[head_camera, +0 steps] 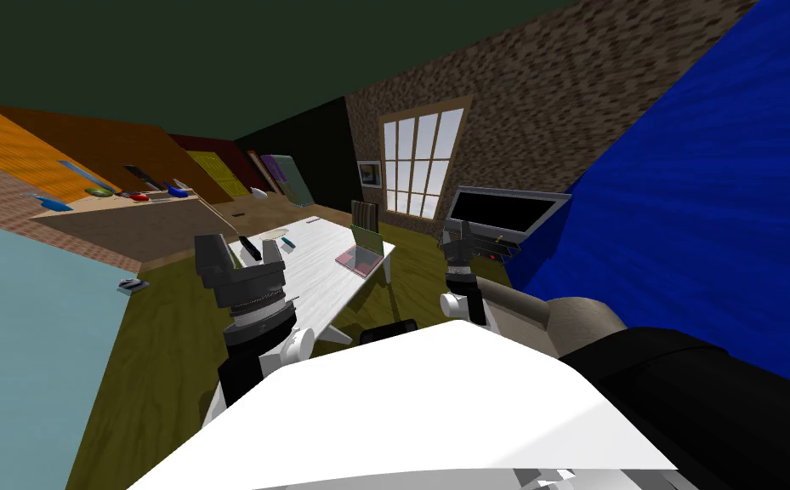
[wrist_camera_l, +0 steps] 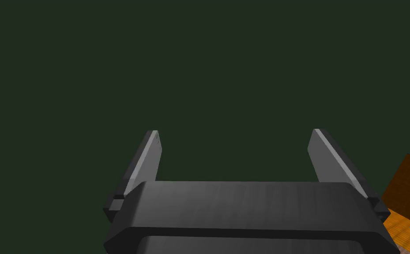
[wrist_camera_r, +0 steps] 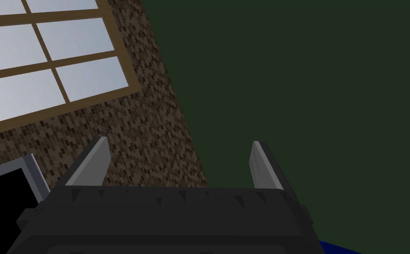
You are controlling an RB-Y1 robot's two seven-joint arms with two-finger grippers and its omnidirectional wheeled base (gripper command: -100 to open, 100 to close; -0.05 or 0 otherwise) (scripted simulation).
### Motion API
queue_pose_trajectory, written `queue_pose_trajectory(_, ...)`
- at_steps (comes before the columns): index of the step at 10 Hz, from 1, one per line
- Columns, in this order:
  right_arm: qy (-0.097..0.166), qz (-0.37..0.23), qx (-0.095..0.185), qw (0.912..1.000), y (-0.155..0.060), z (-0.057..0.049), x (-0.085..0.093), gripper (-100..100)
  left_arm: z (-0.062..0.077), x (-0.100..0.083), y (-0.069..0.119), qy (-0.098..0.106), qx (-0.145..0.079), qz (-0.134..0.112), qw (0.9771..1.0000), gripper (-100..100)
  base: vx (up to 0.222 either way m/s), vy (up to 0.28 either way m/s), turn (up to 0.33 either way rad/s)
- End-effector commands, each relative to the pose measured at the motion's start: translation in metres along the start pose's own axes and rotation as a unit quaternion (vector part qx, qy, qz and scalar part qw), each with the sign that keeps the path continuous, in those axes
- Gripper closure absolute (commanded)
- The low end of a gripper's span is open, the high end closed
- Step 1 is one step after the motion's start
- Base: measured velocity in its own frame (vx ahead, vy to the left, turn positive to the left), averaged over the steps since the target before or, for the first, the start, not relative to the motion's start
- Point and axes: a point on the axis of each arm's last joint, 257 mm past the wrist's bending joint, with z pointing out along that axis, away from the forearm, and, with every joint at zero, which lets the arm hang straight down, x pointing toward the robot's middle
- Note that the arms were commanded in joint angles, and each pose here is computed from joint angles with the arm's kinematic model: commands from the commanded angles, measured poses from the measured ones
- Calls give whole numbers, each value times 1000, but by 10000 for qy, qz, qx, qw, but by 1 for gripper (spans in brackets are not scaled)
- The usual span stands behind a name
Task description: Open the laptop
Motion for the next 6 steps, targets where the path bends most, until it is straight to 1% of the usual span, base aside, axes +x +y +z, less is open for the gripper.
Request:
queue_pose_trajectory(1, 0, 0, 0, 10000, 0, 0, 0, 0, 0, 0, 0, 0, 0, 0, 10000, 0, 0, 0, 0)
queue_pose_trajectory(6, 0, 0, -2, 10000, 0, 0, 0, 0, 0, 0, 0, 0, 2, 0, 10000, 0, 0, 0, 0)
